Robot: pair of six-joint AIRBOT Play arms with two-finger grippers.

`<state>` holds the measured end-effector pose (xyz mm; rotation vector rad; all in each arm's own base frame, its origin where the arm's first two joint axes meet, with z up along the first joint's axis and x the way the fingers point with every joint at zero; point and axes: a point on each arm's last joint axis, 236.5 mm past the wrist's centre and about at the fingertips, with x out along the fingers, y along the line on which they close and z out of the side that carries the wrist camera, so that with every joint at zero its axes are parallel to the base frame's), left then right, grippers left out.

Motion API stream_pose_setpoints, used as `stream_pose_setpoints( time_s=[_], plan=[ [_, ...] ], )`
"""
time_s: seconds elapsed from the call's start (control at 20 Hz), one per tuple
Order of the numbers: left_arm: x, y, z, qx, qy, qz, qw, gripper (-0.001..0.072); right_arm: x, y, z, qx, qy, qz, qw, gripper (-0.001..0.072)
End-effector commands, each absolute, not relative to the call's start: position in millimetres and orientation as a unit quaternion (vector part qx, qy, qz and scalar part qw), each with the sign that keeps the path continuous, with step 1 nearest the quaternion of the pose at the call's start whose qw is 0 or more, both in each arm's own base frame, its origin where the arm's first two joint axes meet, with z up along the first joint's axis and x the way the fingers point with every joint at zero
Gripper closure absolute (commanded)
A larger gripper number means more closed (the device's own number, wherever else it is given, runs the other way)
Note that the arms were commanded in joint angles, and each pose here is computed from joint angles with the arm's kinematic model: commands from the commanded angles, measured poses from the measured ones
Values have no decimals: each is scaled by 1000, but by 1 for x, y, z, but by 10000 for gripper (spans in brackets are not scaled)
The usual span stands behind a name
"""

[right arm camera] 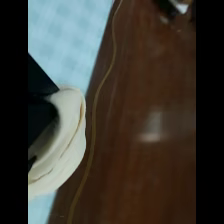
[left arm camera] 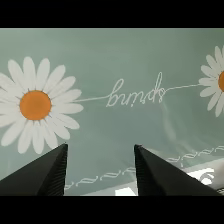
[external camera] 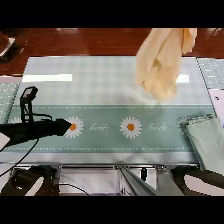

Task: Fold the shirts.

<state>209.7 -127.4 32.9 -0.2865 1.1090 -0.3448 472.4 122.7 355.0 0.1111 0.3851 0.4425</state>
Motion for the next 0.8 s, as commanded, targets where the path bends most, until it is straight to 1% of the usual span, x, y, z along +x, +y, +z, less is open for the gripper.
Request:
stream_pose_setpoints(
  time_s=[0.0, 0.1, 0.15, 0.25, 0.35, 0.5, 0.6, 0.75],
  plan=[
    [211, -135, 22, -178, 503, -163, 830, 200, 399, 153, 466, 13, 57, 269, 961, 693],
    [223, -136, 29, -187, 478, -162, 843, 200, 368, 171, 480, 3, 41, 297, 954, 694],
    [229, -135, 33, -191, 464, -162, 850, 200, 355, 182, 476, -4, 54, 316, 947, 693],
    [241, -135, 42, -198, 436, -160, 863, 200, 331, 211, 445, -26, 114, 365, 924, 693],
    [250, -131, 47, -195, 416, -156, 874, 200, 321, 247, 390, -38, 191, 410, 891, 693],
    [255, -113, 43, -159, 410, -133, 888, 200, 311, 301, 280, -37, 320, 449, 833, 693],
    [252, -106, 38, -161, 422, -121, 884, 200, 300, 342, 209, -22, 385, 468, 795, 693],
    [242, -108, 30, -159, 447, -124, 871, 200, 299, 394, 121, 3, 451, 466, 761, 693]
  ],
)
